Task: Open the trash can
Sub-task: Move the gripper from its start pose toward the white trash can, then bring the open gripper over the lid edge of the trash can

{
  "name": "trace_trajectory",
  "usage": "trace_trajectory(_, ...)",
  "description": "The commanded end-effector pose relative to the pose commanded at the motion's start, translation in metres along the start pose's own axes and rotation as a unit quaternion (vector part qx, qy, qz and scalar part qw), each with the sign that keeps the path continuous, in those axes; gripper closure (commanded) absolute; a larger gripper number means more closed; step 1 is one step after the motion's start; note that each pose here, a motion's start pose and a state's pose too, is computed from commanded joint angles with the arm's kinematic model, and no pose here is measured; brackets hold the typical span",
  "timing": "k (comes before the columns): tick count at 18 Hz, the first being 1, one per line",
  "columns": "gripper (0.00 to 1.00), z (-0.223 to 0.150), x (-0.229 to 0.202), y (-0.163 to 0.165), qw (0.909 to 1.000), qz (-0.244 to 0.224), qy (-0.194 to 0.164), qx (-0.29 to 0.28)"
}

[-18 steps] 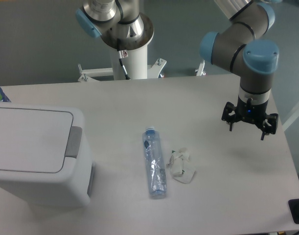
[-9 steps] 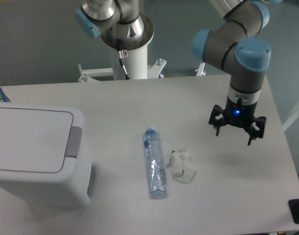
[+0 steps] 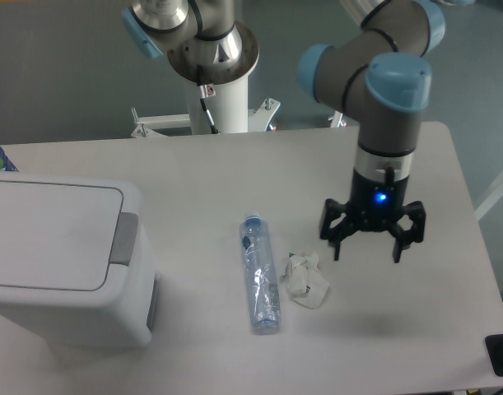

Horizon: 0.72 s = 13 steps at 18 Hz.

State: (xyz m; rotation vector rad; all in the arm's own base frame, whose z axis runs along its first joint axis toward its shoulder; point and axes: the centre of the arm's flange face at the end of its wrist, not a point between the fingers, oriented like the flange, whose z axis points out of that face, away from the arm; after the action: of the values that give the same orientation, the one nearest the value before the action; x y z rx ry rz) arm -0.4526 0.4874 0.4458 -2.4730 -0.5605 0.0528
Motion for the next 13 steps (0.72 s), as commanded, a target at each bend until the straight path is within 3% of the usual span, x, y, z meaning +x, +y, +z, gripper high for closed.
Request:
trace_trajectory(7, 0.00, -0.067, 0.087, -0.018, 0.9960, -0.005, 0.063, 0.063)
trace_trajectory(13, 0.00, -0.062, 0.136, 0.026, 0.9955, -0.012, 0.088, 0.034)
